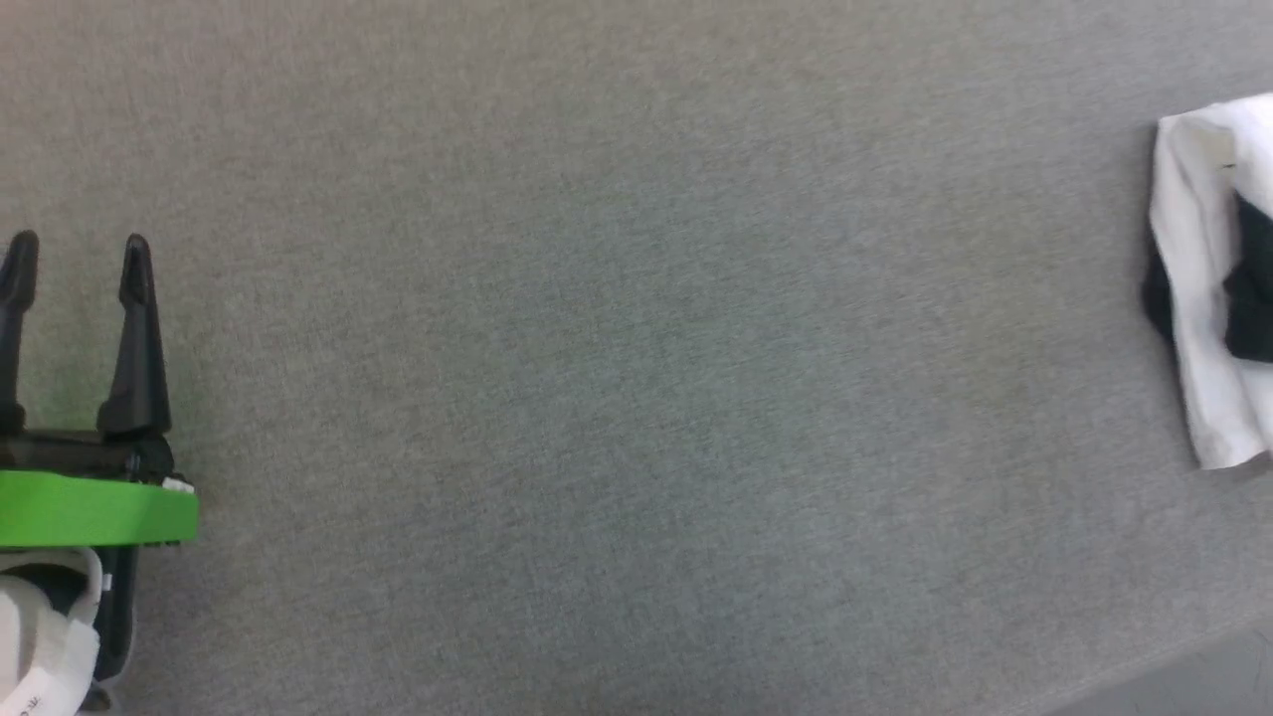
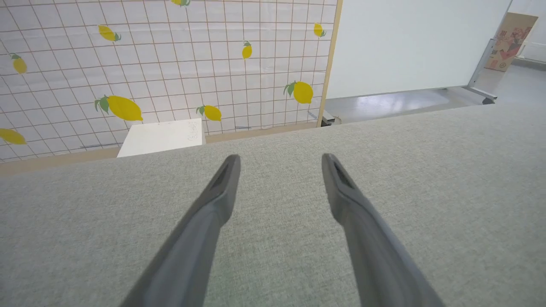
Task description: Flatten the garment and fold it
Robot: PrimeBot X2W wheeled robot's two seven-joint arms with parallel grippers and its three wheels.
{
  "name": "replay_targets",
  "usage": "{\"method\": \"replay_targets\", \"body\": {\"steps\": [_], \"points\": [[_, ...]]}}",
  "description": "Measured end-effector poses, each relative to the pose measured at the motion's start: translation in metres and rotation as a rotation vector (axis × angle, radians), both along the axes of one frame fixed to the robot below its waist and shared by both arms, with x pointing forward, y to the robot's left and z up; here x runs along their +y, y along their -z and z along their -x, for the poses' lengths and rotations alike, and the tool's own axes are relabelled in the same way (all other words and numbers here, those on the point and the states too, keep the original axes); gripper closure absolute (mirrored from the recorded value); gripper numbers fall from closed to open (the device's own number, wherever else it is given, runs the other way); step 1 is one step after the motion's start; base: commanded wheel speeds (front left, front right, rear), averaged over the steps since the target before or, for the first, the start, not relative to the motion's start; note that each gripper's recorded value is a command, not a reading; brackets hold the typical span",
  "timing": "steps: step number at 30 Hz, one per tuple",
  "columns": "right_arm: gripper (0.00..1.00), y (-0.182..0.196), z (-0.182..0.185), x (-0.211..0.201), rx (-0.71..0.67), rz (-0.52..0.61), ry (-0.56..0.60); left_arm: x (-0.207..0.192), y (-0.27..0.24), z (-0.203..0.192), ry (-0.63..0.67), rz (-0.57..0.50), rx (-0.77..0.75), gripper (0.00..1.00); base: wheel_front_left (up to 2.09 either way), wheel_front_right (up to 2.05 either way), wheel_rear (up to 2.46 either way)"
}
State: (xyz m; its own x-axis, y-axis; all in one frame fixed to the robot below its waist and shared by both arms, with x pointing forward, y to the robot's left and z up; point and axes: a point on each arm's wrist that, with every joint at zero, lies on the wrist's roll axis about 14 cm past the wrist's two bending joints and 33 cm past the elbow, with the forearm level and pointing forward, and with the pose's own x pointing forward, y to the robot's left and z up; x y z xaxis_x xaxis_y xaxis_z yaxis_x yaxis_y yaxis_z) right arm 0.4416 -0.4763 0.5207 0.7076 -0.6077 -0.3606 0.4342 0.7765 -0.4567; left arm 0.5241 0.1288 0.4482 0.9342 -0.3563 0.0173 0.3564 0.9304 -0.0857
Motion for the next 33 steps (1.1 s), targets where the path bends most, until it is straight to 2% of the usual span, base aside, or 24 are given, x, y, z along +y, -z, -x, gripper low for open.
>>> {"method": "replay_targets", "body": {"steps": [2, 6, 7, 10, 13, 16, 22, 33], "points": [[0.00, -0.036, -0.021, 0.026, -0.185, -0.016, -0.112, -0.001, -0.011, 0.005, -0.013, 0.017, -0.014, 0.00, 0.00, 0.00, 0.00], [0.00, -0.080, -0.033, 0.066, -0.393, -0.025, -0.270, -0.001, -0.029, 0.012, -0.039, 0.052, -0.045, 0.00, 0.00, 0.00, 0.00], [0.00, -0.112, -0.038, 0.098, -0.547, -0.033, -0.379, 0.000, -0.041, 0.016, -0.052, 0.065, -0.067, 0.00, 0.00, 0.00, 0.00], [0.00, -0.147, -0.037, 0.144, -0.716, -0.061, -0.510, 0.002, -0.056, 0.023, -0.074, 0.078, -0.095, 0.00, 0.00, 0.00, 0.00], [0.00, -0.166, -0.027, 0.177, -0.834, -0.098, -0.594, 0.006, -0.070, 0.032, -0.097, 0.085, -0.123, 0.00, 0.00, 0.00, 0.00], [0.00, -0.170, -0.015, 0.207, -0.894, -0.131, -0.658, 0.011, -0.086, 0.041, -0.119, 0.096, -0.155, 0.00, 0.00, 0.00, 0.00], [0.00, -0.169, 0.009, 0.241, -1.058, -0.243, -0.668, 0.024, -0.111, 0.061, -0.172, 0.117, -0.207, 0.00, 0.00, 0.00, 0.00], [0.00, -0.101, 0.026, 0.292, -0.983, -0.495, -0.690, 0.065, -0.126, 0.099, -0.304, 0.142, -0.235, 0.00, 0.00, 0.00, 0.00]]}}
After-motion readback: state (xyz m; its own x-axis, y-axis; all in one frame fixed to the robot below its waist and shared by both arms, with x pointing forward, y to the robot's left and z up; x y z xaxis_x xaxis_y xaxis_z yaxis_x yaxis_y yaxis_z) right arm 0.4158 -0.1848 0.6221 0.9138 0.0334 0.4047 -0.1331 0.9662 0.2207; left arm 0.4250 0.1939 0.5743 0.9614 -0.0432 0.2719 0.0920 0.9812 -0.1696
